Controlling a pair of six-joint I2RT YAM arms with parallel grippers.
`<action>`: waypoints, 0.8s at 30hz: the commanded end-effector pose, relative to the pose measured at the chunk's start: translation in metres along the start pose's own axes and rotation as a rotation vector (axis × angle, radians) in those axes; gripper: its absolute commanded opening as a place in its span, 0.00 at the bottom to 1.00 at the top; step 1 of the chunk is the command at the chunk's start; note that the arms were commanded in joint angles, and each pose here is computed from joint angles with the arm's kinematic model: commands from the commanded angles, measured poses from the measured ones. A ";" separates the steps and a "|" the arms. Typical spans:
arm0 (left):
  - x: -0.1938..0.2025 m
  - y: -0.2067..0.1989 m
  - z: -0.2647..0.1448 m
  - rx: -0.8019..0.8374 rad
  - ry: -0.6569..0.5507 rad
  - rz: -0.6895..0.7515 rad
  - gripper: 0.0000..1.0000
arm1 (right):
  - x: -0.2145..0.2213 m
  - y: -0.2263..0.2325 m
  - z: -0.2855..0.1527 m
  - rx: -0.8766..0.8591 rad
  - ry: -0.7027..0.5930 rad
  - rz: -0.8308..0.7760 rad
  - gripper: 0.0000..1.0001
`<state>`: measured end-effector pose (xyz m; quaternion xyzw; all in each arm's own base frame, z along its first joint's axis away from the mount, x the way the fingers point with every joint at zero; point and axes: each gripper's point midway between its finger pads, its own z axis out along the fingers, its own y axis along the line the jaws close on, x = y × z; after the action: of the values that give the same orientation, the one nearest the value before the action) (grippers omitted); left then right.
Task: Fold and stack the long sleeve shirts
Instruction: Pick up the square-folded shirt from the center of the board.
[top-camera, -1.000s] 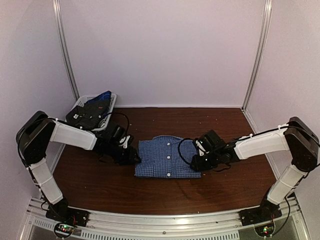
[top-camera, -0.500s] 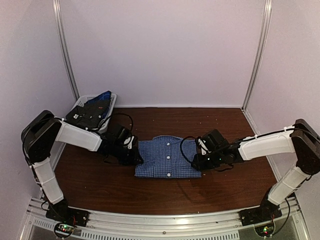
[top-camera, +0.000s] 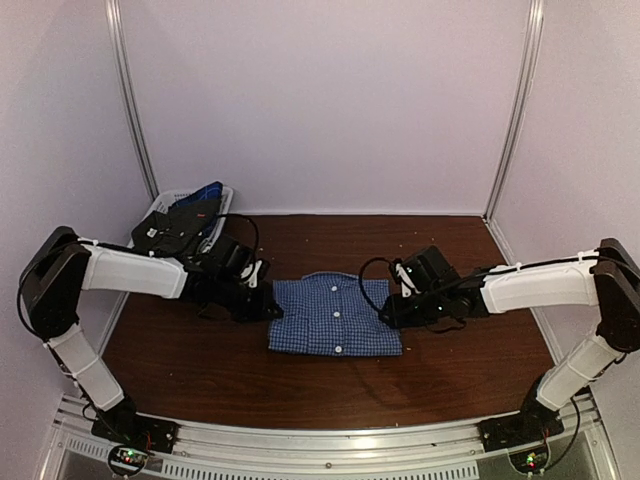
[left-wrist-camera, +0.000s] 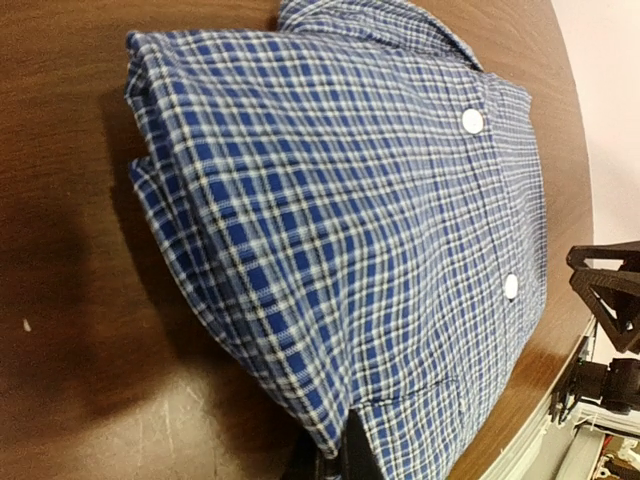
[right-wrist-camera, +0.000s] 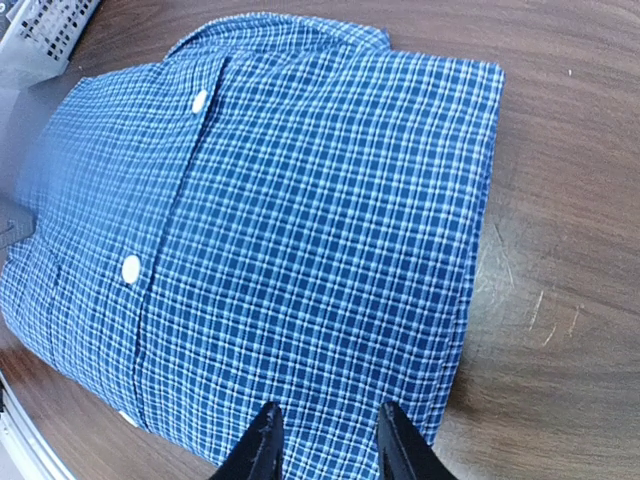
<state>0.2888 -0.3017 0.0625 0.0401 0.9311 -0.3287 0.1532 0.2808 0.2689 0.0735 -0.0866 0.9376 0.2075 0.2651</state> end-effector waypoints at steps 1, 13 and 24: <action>-0.008 -0.003 -0.028 -0.020 -0.007 0.061 0.00 | -0.024 0.021 -0.009 -0.041 -0.057 0.002 0.34; -0.022 0.006 -0.095 -0.074 -0.022 0.151 0.00 | -0.046 0.085 0.031 -0.128 -0.057 -0.024 0.29; -0.038 0.002 -0.125 -0.088 -0.053 0.200 0.00 | -0.010 0.107 0.089 -0.159 0.054 -0.038 0.24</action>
<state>0.2869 -0.2252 0.1431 0.0980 0.9402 -0.2694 0.1842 0.3045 0.3774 0.0378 -0.1201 0.9331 0.2473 0.2316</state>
